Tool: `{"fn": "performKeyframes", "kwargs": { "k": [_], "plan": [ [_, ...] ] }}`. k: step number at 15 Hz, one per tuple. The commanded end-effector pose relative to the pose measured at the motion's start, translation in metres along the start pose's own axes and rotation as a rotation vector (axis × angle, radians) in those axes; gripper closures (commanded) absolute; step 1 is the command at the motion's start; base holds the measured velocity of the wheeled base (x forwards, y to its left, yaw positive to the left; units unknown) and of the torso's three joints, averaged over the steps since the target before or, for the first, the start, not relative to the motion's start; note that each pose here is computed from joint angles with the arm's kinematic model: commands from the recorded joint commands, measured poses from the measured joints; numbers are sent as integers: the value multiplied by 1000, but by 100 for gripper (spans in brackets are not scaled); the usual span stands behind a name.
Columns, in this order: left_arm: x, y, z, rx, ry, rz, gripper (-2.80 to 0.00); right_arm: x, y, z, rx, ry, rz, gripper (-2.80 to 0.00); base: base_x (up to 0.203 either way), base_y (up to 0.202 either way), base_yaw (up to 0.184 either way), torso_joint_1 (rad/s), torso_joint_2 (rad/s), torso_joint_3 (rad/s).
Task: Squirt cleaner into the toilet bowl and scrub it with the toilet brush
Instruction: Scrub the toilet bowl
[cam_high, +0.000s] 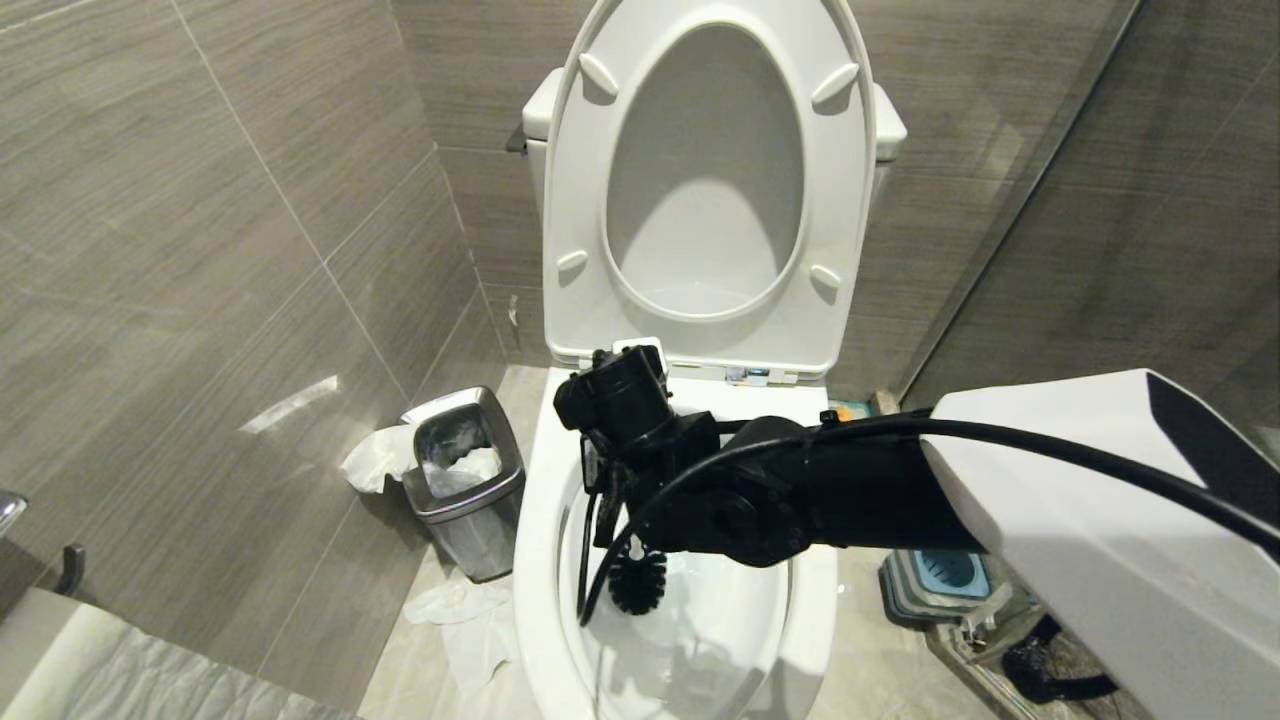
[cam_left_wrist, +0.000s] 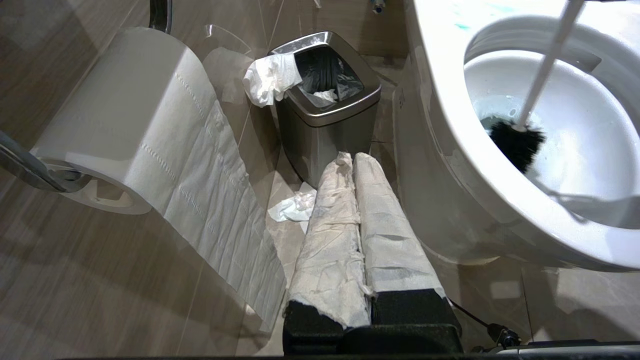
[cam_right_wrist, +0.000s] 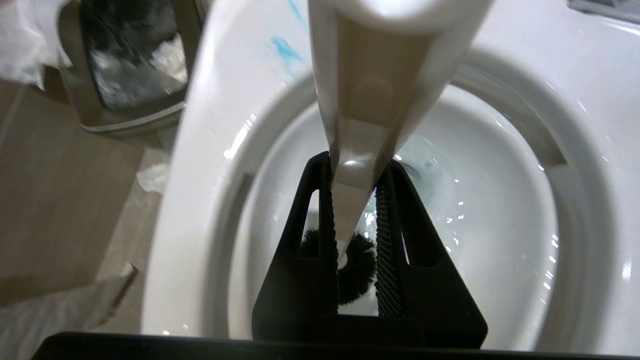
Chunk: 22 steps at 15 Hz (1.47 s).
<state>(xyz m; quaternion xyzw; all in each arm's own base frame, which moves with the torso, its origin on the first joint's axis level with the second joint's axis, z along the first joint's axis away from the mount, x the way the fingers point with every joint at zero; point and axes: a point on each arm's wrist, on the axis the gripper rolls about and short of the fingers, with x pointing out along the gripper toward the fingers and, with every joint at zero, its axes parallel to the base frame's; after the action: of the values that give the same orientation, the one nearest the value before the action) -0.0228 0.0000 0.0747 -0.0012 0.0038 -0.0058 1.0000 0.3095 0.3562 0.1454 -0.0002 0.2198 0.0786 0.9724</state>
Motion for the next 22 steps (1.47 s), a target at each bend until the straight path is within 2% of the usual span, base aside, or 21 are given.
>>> {"fn": "performKeyframes", "kwargs": {
  "k": [1,3,6,8,11,13,16,20,22],
  "plan": [
    [0,0,0,-1,1,0,0,-22,-22,5,-11,12,-38,0,0,0,0,0,0,0],
    [0,0,0,-1,2,0,0,-17,-44,10,2,4,-121,0,0,0,0,0,0,0],
    [0,0,0,-1,0,1,0,-8,-56,26,42,-32,-152,0,0,0,0,0,0,0],
    [0,0,0,-1,0,0,0,2,-57,31,49,-49,-166,0,0,0,0,0,0,0],
    [0,0,0,-1,1,1,0,23,-45,40,90,-115,-149,0,0,0,0,0,0,0],
    [0,0,0,-1,0,1,0,29,-41,40,69,-127,-139,0,0,0,0,0,0,0],
    [0,0,0,-1,2,1,0,41,-38,29,55,-104,-142,0,0,0,0,0,0,0],
    [0,0,0,-1,1,1,0,63,-34,-1,23,-46,-160,0,0,0,0,0,0,0],
    [0,0,0,-1,0,1,0,61,-32,-1,19,-46,-156,0,0,0,0,0,0,0]
  ]
}}
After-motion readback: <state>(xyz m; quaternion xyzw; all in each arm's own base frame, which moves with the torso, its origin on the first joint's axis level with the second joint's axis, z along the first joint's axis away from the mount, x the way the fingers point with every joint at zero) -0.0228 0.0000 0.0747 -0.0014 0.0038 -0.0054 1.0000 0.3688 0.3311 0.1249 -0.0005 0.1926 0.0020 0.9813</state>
